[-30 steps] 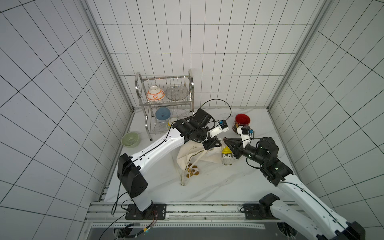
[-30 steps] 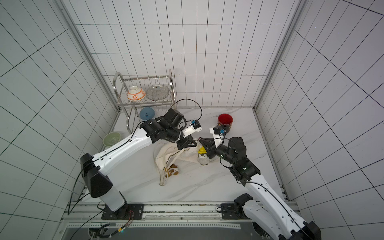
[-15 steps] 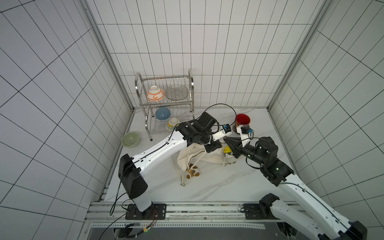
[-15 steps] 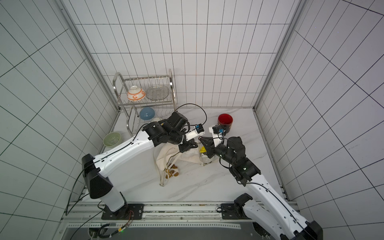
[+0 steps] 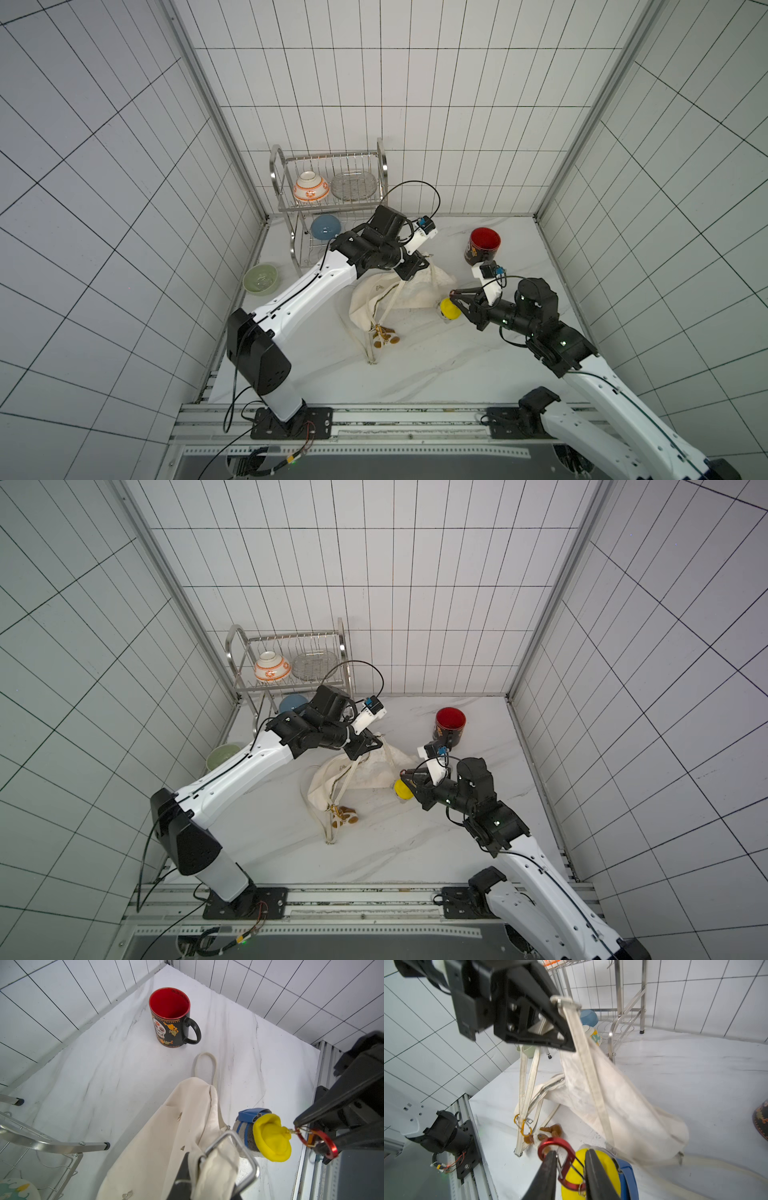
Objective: Remove the decoration from the bag
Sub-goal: Place the decoration item at the center of the board.
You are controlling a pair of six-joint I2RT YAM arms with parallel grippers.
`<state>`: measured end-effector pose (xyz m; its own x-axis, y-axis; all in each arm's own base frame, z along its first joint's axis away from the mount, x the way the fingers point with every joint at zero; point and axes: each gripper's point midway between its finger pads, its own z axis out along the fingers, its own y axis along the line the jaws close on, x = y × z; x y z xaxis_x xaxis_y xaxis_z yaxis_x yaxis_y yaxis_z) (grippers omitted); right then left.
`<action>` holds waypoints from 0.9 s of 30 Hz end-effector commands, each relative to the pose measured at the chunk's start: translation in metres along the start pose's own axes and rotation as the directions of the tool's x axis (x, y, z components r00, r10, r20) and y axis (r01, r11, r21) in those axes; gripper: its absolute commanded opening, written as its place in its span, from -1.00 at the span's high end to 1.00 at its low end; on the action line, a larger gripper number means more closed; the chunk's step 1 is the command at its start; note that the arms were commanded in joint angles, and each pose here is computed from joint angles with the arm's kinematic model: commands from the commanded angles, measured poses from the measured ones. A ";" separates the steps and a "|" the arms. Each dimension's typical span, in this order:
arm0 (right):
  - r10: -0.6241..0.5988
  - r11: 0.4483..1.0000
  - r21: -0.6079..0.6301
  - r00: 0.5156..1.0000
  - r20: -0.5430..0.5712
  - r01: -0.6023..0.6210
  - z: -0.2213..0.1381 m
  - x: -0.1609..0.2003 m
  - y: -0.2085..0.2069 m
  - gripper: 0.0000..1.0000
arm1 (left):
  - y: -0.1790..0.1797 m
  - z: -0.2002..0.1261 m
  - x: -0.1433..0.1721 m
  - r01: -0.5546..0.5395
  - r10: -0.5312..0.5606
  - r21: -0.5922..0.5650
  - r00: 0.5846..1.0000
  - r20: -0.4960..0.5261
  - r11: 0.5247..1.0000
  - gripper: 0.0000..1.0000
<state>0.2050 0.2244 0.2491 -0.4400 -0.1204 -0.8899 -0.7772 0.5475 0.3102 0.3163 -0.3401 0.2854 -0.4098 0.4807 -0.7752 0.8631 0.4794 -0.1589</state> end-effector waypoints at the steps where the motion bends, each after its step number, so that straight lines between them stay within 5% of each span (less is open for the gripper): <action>1: 0.027 0.998 -0.057 0.993 -0.111 -0.034 0.009 0.028 0.002 0.40 | -0.030 -0.015 -0.032 -0.025 0.007 0.130 0.990 0.142 0.991 1.00; 7: 0.040 0.999 -0.008 0.988 -0.147 -0.041 0.027 0.028 -0.015 0.38 | -0.063 -0.005 -0.021 -0.026 0.003 0.247 0.996 0.094 0.969 1.00; 18: 0.118 0.993 -0.005 0.993 -0.005 -0.118 0.034 0.001 -0.020 0.23 | -0.068 0.026 0.012 0.042 -0.037 0.247 0.999 -0.026 0.968 1.00; 27: 0.149 0.989 -0.018 0.988 -0.040 -0.150 0.024 -0.004 -0.021 0.06 | -0.081 0.043 0.049 -0.059 0.095 0.257 0.987 -0.129 0.965 1.00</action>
<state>0.2318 0.2343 0.2147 -0.5997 -0.0921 -0.7949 -0.6875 0.5677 0.4529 0.2519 -0.3897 0.2537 -0.3886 0.5512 -0.7383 0.9198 0.2796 -0.2753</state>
